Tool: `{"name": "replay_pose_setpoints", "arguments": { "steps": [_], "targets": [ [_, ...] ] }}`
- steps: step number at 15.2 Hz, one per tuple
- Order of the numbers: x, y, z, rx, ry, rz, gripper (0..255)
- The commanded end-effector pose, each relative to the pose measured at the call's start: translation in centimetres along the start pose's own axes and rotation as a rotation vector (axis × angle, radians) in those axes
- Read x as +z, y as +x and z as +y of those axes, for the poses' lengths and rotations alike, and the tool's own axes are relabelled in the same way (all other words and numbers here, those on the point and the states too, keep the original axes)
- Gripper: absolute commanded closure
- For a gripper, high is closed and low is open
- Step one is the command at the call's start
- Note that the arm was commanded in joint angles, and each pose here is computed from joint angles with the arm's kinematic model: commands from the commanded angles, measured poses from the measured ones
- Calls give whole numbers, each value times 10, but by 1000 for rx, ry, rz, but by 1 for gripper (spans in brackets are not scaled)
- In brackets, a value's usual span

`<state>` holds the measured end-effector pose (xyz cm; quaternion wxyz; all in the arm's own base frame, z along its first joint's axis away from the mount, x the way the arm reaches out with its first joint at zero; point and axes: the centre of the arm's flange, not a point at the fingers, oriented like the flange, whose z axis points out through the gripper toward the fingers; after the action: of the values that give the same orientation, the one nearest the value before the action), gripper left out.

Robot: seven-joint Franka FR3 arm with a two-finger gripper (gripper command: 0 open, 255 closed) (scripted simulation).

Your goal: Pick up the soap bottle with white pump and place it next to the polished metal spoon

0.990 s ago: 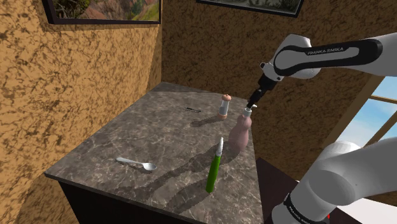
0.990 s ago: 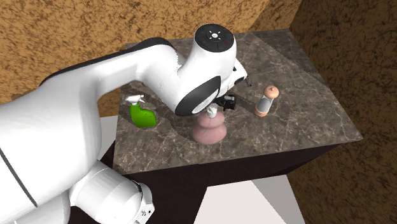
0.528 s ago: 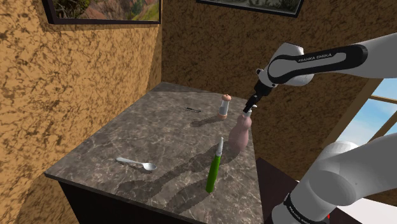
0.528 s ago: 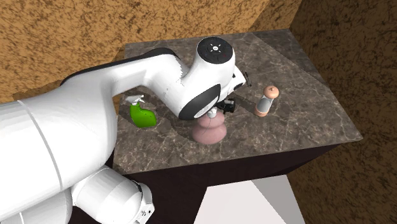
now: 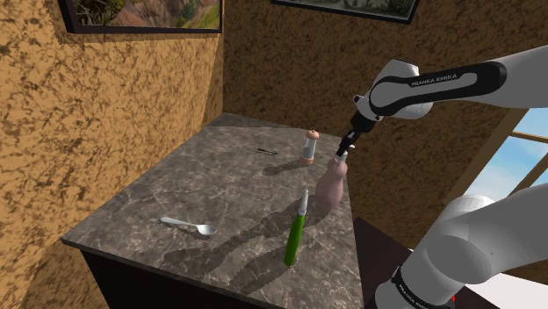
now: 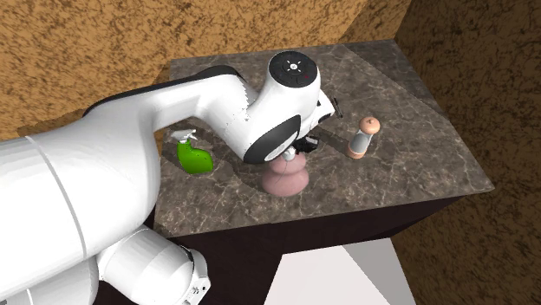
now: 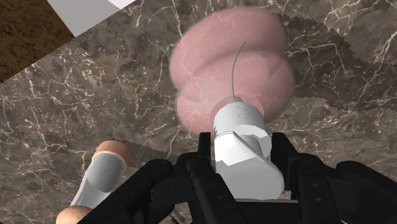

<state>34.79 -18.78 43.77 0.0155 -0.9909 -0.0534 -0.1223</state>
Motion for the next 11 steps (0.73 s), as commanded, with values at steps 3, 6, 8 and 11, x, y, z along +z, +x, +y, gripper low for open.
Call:
{"name": "replay_pose_setpoints", "arguments": {
  "steps": [3,6,8,11],
  "targets": [
    [0,0,0,0,0,0,255],
    [0,0,0,0,0,0,255],
    [0,0,0,0,0,0,255],
    [-15,4,0,0,0,0,255]
  ]
}}
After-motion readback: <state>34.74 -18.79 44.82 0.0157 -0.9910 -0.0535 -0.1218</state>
